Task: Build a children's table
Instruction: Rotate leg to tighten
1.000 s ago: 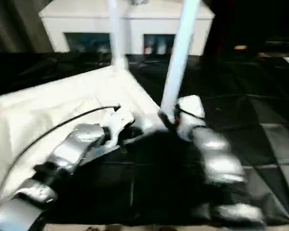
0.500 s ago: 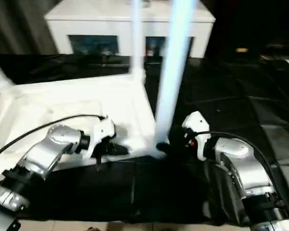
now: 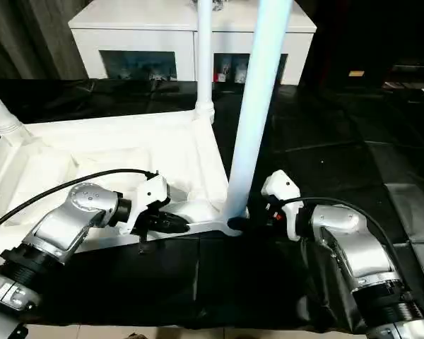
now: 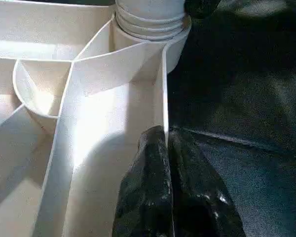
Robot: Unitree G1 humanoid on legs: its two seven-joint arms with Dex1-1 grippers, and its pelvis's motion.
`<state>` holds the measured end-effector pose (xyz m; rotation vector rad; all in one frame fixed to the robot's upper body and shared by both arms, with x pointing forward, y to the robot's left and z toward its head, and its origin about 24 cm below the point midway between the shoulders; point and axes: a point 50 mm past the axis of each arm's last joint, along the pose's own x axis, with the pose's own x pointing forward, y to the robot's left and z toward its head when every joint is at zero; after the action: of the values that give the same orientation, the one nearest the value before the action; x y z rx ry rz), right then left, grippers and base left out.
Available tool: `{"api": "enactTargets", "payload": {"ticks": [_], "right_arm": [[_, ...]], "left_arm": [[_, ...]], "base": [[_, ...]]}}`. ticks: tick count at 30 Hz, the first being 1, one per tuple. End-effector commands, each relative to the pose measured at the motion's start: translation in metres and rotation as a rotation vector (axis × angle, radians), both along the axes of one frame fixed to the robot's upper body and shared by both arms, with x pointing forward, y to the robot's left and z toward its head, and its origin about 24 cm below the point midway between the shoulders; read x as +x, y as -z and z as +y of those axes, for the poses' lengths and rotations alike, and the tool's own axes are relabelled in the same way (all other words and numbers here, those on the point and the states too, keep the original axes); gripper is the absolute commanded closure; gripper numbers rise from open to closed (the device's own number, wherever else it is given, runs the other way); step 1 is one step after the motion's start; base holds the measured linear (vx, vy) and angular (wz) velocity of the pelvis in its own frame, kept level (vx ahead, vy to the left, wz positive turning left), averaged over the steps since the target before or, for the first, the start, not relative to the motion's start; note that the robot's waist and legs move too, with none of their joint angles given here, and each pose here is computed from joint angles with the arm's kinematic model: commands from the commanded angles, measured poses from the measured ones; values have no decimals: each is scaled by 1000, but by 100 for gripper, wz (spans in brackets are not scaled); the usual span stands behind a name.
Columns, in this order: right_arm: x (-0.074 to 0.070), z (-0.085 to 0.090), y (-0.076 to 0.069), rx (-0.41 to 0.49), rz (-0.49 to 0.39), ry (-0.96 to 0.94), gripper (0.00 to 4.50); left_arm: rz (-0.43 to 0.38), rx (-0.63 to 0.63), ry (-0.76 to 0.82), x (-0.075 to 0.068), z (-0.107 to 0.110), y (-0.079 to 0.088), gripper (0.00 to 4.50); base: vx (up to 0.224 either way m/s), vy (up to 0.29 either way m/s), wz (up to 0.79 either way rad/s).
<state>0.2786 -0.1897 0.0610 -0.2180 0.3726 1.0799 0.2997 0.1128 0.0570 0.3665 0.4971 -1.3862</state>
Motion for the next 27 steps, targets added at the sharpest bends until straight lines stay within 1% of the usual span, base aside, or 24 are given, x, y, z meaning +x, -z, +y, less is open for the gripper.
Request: {"api": "enactTargets", "payload": {"ticks": [1, 6, 7, 9, 10, 11, 12, 14, 15, 16, 17, 18, 19, 20, 23, 24, 27], "right_arm": [[0, 0, 0, 5, 5, -7, 199], [0, 2, 2, 10, 17, -15, 201], [-1, 3, 4, 28, 32, -13, 201], [1, 4, 6, 34, 32, 13, 201], [3, 3, 8, 35, 27, 54, 201], [16, 2, 15, 20, -5, 214, 201], [16, 2, 15, 20, -5, 214, 201], [26, 2, 21, 24, -17, 369, 203], [32, 8, 28, 45, -7, 510, 213], [33, 9, 29, 46, -5, 527, 213], [36, 13, 33, 47, 6, 599, 229], [39, 19, 38, 40, 18, 684, 230], [39, 19, 38, 40, 18, 684, 230], [40, 23, 41, 39, 27, 736, 235], [50, 44, 49, 95, 89, 1010, 238], [51, 47, 49, 102, 92, 1036, 241], [58, 59, 43, 116, 52, 1038, 241]], "left_arm": [[-9, -10, 40, -2, -4, -5, 450], [-6, -9, 41, -2, -4, -6, 450], [1, -8, 43, -2, -4, -5, 450], [0, -9, 40, -3, -5, -4, 450], [-3, -13, 30, -2, -6, -4, 450], [-21, -22, -20, 1, -10, -2, 450], [-21, -22, -20, 1, -10, -2, 450], [-44, -30, -91, 6, -16, 0, 450], [-70, -29, -184, 13, -25, 4, 450], [-72, -28, -196, 14, -26, 4, 450], [-87, -23, -240, 18, -31, 5, 450], [-104, -18, -296, 22, -37, 6, 450], [-104, -18, -296, 22, -37, 6, 450], [-113, -16, -339, 25, -40, 7, 450], [-164, -35, -542, 40, -61, 4, 450], [-175, -35, -559, 42, -64, 4, 450], [-211, -39, -577, 45, -69, 2, 450]], "base": [[0, 0, 0], [0, 0, 0], [0, 0, 0], [0, 0, 0], [0, 0, 0], [0, 0, 0], [0, 0, 0], [0, 0, 0], [0, 0, 0], [0, 0, 0], [0, 0, 0], [0, 0, 0], [0, 0, 0], [0, 0, 0], [0, 0, 0], [0, 0, 0], [0, 0, 0]]}}
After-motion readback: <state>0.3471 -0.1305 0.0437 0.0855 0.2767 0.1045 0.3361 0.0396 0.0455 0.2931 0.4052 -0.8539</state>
